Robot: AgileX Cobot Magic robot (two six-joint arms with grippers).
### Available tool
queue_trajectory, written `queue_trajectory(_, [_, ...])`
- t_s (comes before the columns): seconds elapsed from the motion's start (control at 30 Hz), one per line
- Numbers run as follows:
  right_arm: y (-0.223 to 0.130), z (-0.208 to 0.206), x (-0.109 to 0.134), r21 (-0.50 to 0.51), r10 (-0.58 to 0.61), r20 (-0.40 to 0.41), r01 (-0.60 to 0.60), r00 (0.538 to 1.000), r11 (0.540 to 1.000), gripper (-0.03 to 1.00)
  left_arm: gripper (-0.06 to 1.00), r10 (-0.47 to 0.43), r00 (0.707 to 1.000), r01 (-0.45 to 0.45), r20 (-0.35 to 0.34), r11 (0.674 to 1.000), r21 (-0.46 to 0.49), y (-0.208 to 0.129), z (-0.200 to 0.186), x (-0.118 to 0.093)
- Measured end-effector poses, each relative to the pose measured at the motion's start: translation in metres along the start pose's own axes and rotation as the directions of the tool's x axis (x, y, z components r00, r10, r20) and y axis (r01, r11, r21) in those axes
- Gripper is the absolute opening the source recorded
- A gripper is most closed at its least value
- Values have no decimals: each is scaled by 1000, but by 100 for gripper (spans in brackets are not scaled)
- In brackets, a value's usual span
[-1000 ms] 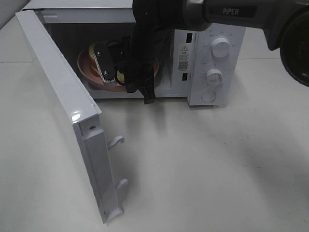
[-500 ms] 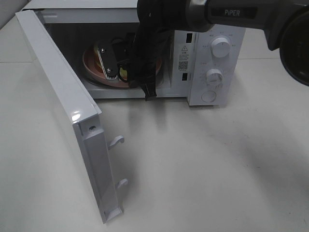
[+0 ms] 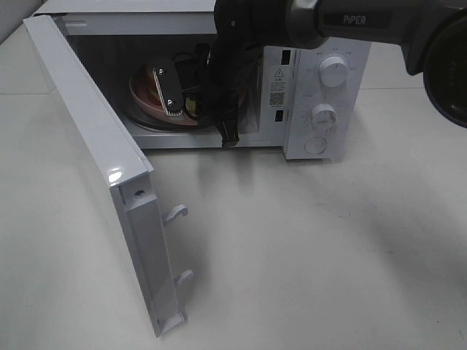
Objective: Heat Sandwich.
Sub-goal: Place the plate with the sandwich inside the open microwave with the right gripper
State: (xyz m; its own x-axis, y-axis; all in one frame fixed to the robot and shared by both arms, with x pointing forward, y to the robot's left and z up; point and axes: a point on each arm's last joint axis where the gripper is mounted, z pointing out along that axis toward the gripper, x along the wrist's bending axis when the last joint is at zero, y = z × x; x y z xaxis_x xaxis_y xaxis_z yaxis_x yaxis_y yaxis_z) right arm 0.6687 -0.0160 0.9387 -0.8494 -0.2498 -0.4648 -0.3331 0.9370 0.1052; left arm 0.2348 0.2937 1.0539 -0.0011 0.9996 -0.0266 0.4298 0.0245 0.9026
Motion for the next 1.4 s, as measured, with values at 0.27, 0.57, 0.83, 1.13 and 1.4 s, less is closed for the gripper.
queue_trajectory(0.27, [2,1,-3,-17,-3,33,3,999,1000,26,99,0,1000,0,0,1000,0,0,0,0])
queue_trajectory(0.57, [2,1,-4,-24,93,38,-92,995,995,73,99,0,1000,0,0,1000,0,0,0,0])
queue_trajectory(0.83, [2,-8,-4,-27,140,40,-139,989,990,79,99,0,1000,0,0,1000,0,0,0,0])
queue_trajectory(1.13, [-1,-17,6,-14,134,14,-133,991,991,79,99,0,1000,0,0,1000,0,0,0,0])
queue_trajectory(1.4, [-6,-35,19,-4,113,18,-113,993,994,77,99,0,1000,0,0,1000,0,0,0,0])
